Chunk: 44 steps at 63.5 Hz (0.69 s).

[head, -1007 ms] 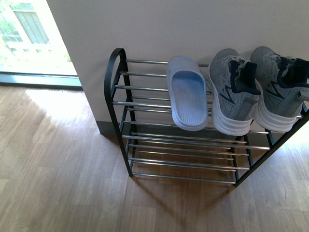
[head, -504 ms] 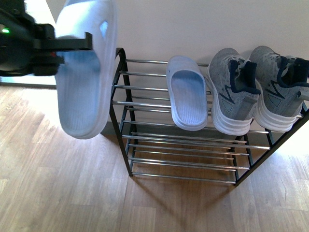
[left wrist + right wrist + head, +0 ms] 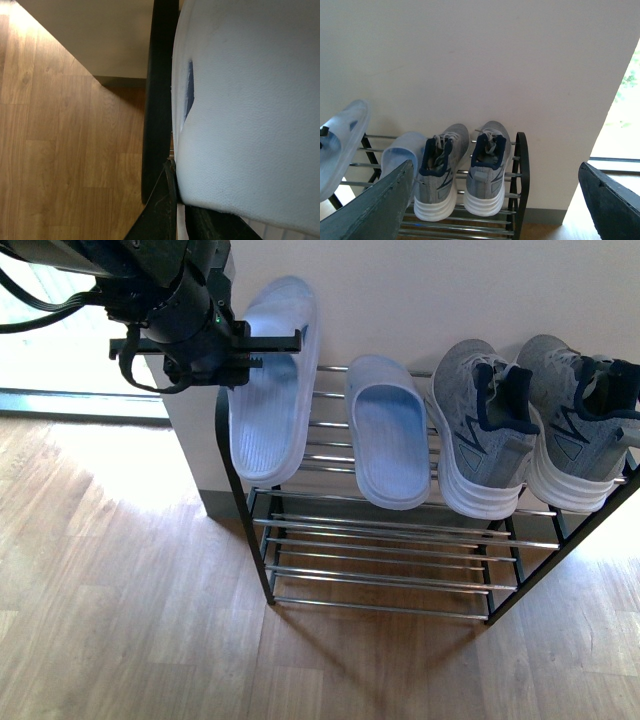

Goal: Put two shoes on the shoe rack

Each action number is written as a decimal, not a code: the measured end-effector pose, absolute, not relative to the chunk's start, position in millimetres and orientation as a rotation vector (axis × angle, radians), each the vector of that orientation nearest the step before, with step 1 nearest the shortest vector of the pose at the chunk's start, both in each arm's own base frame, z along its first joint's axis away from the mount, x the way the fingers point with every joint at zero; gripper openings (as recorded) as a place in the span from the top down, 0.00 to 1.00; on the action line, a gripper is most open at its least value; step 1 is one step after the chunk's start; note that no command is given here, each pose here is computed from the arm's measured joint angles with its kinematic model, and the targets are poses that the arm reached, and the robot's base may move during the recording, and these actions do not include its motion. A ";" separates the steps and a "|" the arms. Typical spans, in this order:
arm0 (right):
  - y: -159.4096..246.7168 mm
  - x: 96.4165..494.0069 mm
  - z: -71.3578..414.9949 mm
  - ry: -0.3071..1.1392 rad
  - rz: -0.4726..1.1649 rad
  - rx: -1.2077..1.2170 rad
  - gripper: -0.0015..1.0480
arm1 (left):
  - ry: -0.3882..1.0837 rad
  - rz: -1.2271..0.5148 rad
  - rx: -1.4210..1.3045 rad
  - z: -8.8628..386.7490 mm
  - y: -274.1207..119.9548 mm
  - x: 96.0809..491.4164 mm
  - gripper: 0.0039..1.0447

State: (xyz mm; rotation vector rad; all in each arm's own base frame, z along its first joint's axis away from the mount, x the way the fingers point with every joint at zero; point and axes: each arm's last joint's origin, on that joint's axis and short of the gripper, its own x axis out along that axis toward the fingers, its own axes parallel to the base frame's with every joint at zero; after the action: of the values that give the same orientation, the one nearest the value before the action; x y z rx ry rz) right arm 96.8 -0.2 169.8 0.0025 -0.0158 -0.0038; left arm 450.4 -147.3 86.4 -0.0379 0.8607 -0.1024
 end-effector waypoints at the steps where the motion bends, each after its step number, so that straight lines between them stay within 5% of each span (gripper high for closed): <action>1: -0.2 96.8 169.8 -0.016 -0.004 0.002 0.09 | 0.861 -0.103 -0.038 86.1 -147.8 451.8 0.99; 27: -0.2 96.8 169.8 -0.016 -0.002 0.002 0.09 | 0.946 -0.141 -0.035 59.4 -156.0 476.8 0.98; 44: -0.2 96.8 169.8 -0.016 -0.002 0.002 0.09 | 0.918 -0.178 -0.023 68.0 -161.7 478.2 0.55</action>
State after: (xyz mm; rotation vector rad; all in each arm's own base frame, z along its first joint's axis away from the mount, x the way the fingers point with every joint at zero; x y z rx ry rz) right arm 96.8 -0.2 169.8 0.0025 -0.0158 -0.0023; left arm 478.2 -161.7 68.0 -0.0227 0.9184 -0.1780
